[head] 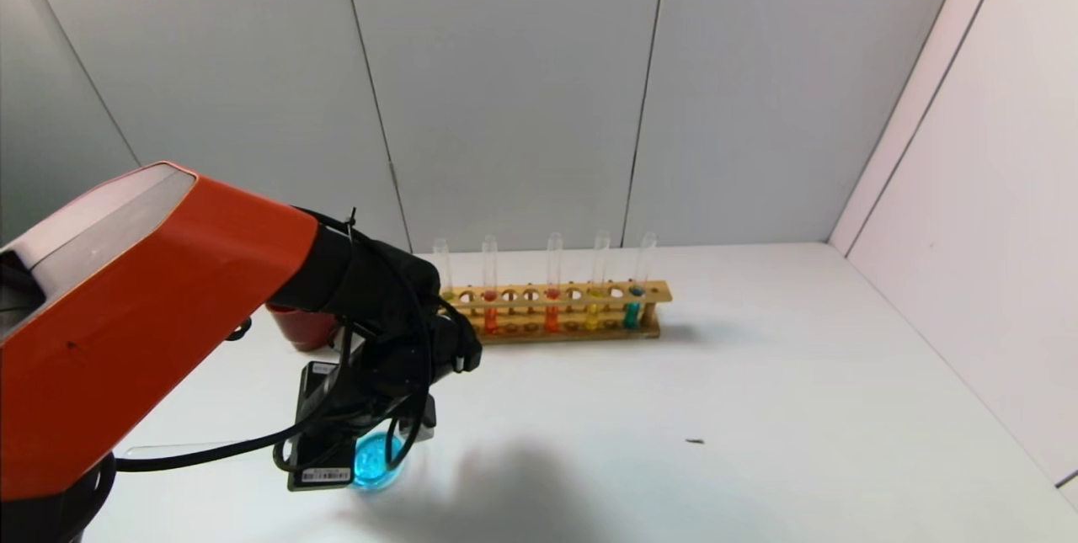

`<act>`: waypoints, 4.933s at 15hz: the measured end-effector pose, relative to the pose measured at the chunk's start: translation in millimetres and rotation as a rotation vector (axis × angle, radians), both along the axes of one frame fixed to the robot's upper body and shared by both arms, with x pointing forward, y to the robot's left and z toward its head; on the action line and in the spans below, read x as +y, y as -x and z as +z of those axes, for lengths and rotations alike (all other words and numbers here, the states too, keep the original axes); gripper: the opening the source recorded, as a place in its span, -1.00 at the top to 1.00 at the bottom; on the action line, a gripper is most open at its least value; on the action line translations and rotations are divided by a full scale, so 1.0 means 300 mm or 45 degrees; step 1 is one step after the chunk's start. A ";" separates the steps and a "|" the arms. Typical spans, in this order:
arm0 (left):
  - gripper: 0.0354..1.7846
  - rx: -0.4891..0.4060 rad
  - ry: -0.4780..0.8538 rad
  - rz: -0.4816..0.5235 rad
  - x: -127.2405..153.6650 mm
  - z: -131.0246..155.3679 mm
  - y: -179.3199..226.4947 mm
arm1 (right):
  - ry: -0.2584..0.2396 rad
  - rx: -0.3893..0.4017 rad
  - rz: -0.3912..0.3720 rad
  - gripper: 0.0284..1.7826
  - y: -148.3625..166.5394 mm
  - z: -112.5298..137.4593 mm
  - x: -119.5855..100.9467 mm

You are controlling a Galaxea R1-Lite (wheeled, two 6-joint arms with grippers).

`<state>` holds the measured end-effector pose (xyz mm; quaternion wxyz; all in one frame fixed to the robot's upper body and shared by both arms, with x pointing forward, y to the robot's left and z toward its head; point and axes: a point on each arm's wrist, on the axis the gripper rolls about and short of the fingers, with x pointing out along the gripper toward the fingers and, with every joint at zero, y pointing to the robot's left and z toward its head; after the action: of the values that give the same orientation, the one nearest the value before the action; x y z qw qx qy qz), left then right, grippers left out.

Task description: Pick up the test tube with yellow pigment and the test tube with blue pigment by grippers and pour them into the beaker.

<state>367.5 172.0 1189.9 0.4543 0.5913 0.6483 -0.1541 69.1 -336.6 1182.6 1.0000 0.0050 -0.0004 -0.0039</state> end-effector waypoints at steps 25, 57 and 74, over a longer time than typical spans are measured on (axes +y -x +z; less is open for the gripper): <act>0.68 -1.182 1.024 0.673 0.172 0.500 -0.019 | 0.000 0.000 0.000 -0.91 0.000 0.000 0.000; 0.68 -1.718 1.306 0.840 0.473 0.300 -0.394 | 0.000 0.000 0.000 -0.91 0.000 0.000 0.000; -0.96 -1.786 1.364 0.780 0.463 0.318 -0.279 | -0.001 0.000 0.001 -0.91 0.000 0.000 0.000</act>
<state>451.1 310.9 1285.4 0.9747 0.0644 0.1961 0.0862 69.1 -336.6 1182.6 1.0000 0.0052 -0.0004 -0.0037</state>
